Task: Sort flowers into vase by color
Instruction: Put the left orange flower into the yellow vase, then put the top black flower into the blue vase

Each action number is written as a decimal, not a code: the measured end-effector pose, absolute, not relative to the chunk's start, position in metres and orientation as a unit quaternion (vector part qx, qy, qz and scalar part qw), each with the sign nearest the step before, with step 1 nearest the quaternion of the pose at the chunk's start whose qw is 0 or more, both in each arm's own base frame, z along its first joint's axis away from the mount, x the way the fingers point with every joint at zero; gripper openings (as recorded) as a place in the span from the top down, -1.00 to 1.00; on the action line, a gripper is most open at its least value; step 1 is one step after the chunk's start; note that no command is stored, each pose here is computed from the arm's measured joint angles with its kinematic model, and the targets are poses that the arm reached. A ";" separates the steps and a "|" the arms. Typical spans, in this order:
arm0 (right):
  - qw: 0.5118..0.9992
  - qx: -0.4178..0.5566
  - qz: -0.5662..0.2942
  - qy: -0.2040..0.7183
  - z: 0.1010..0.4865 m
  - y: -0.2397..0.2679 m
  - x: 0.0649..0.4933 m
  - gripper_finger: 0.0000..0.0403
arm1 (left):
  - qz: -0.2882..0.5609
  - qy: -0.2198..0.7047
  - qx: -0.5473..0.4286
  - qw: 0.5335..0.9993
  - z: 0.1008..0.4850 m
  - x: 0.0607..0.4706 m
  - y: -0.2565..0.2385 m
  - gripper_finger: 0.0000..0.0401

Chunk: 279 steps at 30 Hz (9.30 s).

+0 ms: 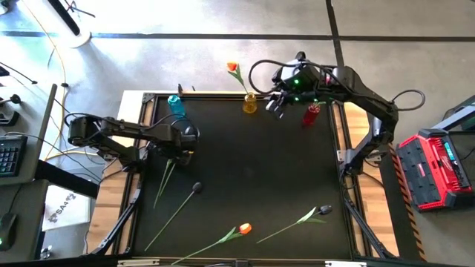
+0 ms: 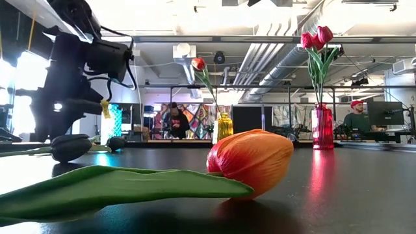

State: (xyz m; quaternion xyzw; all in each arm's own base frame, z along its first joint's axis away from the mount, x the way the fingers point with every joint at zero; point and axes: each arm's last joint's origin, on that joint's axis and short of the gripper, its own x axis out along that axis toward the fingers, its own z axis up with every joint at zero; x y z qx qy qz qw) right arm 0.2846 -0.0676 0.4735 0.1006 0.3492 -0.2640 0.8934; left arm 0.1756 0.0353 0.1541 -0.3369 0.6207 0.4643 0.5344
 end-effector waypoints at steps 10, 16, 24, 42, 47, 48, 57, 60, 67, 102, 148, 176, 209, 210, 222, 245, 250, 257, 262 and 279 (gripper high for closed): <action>0.883 0.095 -0.267 0.373 0.470 -0.052 0.283 -0.05 | 0.463 0.611 -0.363 0.529 0.132 0.164 0.032 0.21; 0.883 0.099 -0.266 0.373 0.469 -0.047 0.284 -0.05 | 0.455 0.608 -0.367 0.538 0.131 0.166 0.032 0.49; 0.878 0.088 -0.275 0.382 0.468 -0.042 0.282 -0.05 | 0.437 0.606 -0.359 0.560 0.134 0.172 0.034 0.94; 0.866 0.088 -0.308 0.383 0.467 -0.047 0.280 -0.05 | 0.376 0.436 -0.355 0.736 0.227 0.191 0.041 0.99; 0.895 0.129 -0.255 0.342 0.468 -0.044 0.299 -0.05 | 0.311 0.324 -0.323 0.833 0.261 0.203 0.043 1.00; 0.901 0.135 -0.240 0.334 0.468 -0.043 0.303 -0.05 | 0.298 0.295 -0.318 0.850 0.267 0.206 0.044 1.00; 0.924 0.150 -0.160 0.315 0.464 -0.037 0.328 -0.05 | 0.194 0.106 -0.256 0.941 0.307 0.226 0.046 1.00; 0.933 0.156 -0.135 0.294 0.461 -0.038 0.342 -0.05 | 0.177 0.075 -0.229 0.954 0.315 0.228 0.046 1.00; 0.942 0.153 -0.115 0.275 0.451 -0.040 0.366 -0.05 | 0.132 0.032 -0.159 0.978 0.326 0.231 0.041 1.00; 0.968 0.099 -0.057 0.223 0.439 -0.057 0.402 0.91 | 0.106 -0.015 -0.128 0.986 0.337 0.234 0.026 0.72; 0.979 -0.024 -0.065 0.191 0.482 -0.208 0.273 1.00 | 0.327 0.060 -0.227 0.915 0.298 0.244 0.051 0.43; 0.986 0.009 -0.105 0.129 0.420 -0.239 0.241 1.00 | 0.364 0.244 -0.320 0.840 0.250 0.238 0.046 0.43; 0.978 -0.034 -0.161 0.127 0.398 -0.247 0.272 1.00 | 0.374 0.316 -0.319 0.812 0.233 0.235 0.046 0.43; 0.978 -0.032 -0.159 0.130 0.395 -0.248 0.275 1.00 | 0.371 0.318 -0.320 0.811 0.233 0.235 0.045 0.43; 0.967 -0.002 -0.182 0.180 0.366 -0.260 0.288 0.94 | 0.374 0.377 -0.330 0.780 0.226 0.225 0.041 0.43; 0.977 -0.001 -0.186 0.108 0.434 -0.215 0.254 0.01 | 0.376 0.467 -0.374 0.708 0.188 0.201 0.027 0.43; 0.987 0.028 -0.129 0.092 0.446 -0.194 0.248 0.05 | 0.368 0.501 -0.353 0.699 0.186 0.196 0.015 0.43; 0.987 0.059 -0.063 0.137 0.438 -0.168 0.259 0.06 | 0.381 0.515 -0.349 0.684 0.185 0.192 0.009 0.43; 0.985 0.048 -0.029 0.161 0.433 -0.149 0.271 0.06 | 0.410 0.508 -0.335 0.680 0.178 0.187 0.011 0.43; 0.979 0.070 -0.012 0.191 0.427 -0.138 0.274 0.06 | 0.428 0.499 -0.400 0.638 0.134 0.165 0.009 0.87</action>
